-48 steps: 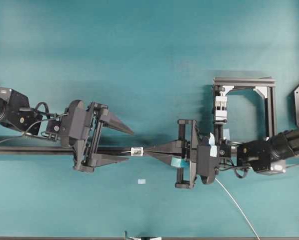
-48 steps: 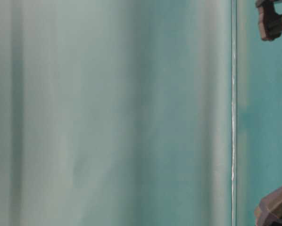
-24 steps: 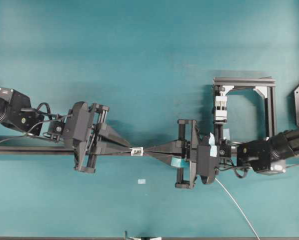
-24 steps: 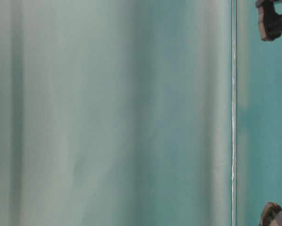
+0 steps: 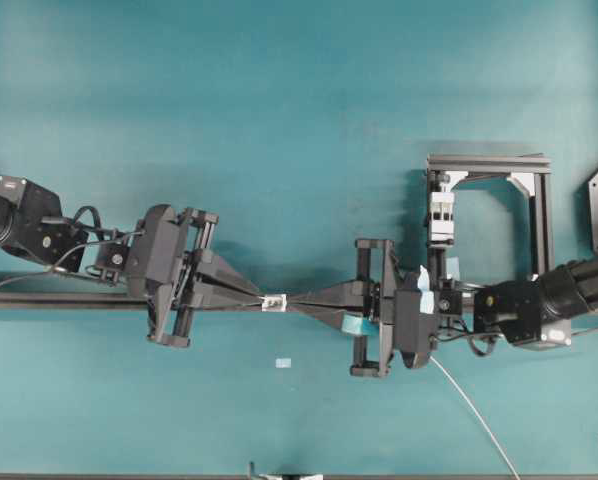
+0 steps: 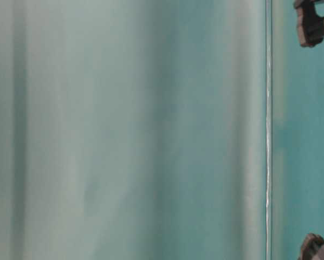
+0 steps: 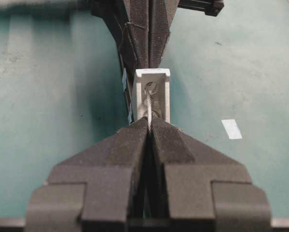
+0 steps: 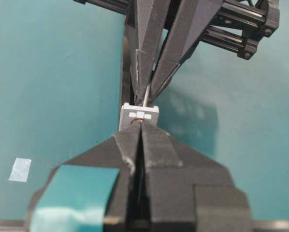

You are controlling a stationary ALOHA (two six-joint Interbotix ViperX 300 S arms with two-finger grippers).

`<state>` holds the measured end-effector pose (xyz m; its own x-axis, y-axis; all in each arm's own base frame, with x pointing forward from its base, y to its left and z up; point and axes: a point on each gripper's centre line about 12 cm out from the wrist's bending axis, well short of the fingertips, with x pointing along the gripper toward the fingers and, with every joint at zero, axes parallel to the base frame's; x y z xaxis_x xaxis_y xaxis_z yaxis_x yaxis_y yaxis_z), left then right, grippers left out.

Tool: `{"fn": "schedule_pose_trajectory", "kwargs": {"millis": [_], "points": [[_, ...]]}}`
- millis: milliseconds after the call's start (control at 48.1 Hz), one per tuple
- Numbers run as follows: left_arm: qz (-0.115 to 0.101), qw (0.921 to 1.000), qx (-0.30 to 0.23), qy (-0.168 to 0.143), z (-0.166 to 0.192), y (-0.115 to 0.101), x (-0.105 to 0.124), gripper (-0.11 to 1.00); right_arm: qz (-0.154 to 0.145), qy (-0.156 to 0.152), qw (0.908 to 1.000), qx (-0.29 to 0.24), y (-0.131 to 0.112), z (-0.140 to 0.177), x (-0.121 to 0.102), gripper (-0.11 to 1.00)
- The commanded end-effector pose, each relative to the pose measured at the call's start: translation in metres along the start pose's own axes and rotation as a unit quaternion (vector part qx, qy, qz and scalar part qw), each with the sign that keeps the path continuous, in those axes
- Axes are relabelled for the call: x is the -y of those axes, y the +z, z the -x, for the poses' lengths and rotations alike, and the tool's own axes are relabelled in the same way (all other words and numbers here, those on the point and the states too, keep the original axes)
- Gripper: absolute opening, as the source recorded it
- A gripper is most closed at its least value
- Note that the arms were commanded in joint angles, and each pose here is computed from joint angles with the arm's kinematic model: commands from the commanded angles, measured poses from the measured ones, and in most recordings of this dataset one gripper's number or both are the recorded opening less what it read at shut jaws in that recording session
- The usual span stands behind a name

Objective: Insert the wire through the hole in the metal fitting marked with a red label. (retake)

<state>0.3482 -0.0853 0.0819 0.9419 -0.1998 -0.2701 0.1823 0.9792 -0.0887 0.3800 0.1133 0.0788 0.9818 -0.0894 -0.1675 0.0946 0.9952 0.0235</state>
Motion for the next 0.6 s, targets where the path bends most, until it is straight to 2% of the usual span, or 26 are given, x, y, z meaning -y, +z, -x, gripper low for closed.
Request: {"fn": "schedule_pose_trajectory", "kwargs": {"millis": [0, 333, 437, 582], "points": [[0.001, 0.9998, 0.021, -0.004, 0.001, 0.0138, 0.0022, -0.11, -0.01, -0.008, 0.9998, 0.013, 0.0098, -0.0041, 0.004, 0.02], [0.0, 0.9998, 0.02, -0.005, 0.001, 0.0136, 0.0028, -0.11, -0.011, -0.007, 0.9999, 0.007, 0.0084, -0.0039, 0.0044, 0.03], [0.0, 0.9998, 0.02, -0.005, 0.001, 0.0134, 0.0028, -0.11, -0.011, -0.007, 0.9999, 0.008, 0.0098, -0.0035, 0.0045, 0.22], [0.0, 0.9998, 0.019, -0.005, 0.0013, 0.0129, 0.0027, -0.11, -0.01, -0.007, 0.9999, 0.009, 0.0125, 0.0011, 0.0066, 0.65]]}}
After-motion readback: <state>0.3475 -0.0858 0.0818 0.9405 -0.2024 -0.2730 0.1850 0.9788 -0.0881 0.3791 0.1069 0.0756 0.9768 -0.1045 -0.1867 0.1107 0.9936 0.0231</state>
